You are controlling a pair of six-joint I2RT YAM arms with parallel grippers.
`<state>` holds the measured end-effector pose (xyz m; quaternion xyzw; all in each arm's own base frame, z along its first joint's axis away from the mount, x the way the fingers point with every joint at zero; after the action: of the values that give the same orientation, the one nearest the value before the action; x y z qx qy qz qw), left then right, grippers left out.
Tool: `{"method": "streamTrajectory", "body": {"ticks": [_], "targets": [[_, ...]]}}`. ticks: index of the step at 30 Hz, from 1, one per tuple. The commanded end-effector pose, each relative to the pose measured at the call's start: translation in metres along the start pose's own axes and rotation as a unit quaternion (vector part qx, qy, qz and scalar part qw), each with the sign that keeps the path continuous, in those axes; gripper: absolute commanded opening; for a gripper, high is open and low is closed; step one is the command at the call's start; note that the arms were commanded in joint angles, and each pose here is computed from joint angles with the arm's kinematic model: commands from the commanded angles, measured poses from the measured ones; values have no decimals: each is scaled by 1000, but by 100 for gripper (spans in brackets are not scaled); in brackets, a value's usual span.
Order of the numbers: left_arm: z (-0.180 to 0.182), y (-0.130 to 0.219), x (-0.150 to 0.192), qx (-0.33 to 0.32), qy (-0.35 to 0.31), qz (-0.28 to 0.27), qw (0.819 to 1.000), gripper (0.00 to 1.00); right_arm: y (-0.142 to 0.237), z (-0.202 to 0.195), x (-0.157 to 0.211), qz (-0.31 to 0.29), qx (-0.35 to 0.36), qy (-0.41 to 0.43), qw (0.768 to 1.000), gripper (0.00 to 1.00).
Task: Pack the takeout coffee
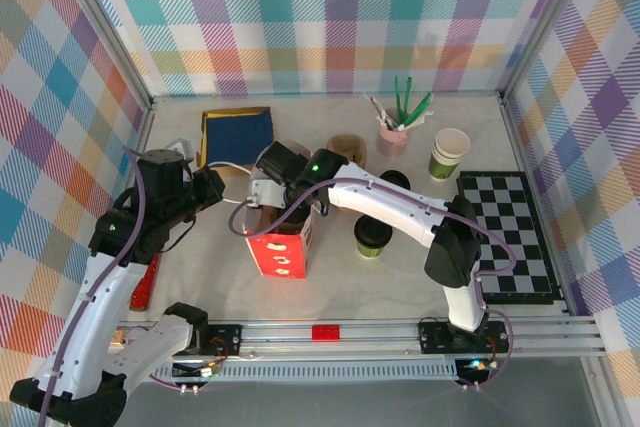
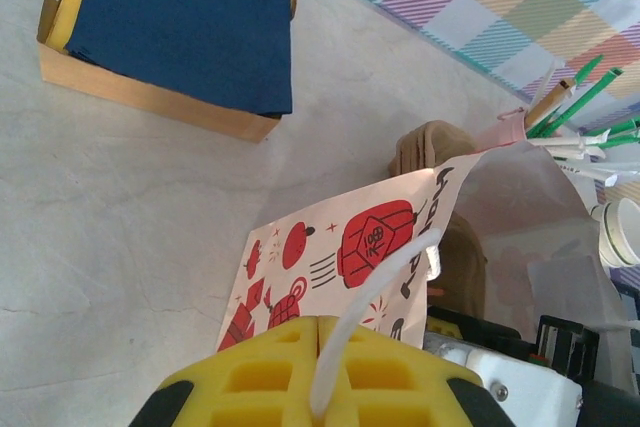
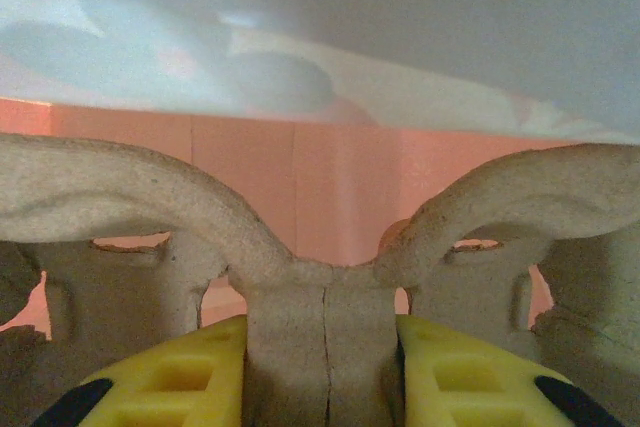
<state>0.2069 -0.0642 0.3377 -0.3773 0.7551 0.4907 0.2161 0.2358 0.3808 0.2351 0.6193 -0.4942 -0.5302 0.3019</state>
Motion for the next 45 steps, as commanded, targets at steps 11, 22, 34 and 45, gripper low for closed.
{"method": "streamTrajectory", "body": {"ticks": [11,22,34,45], "targets": [[-4,14,-12,13,3,-29,999,0,0,0,-1,8,5,-3,1000,31],[-4,12,-11,15,4,-28,999,0,14,-1,-10,5,6,0,1000,85],[-5,14,-11,20,7,-28,999,0,37,-3,-18,0,10,11,1000,88],[-7,12,-11,29,10,-25,999,7,77,-6,-25,-30,17,7,999,99]]}}
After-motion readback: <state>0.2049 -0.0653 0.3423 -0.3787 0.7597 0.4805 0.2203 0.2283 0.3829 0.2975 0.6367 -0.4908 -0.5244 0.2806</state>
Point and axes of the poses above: each hand's point on the last joint's axis, 136 mm out from that joint toward the fingers, its own y axis back along the fingers, its own z axis along the line the jaws close on, x = y × z, the point moved 6 cm from there along y, back along the fingers, and after that the axes turned 7 degrees about -y, right-handed, at the moved point
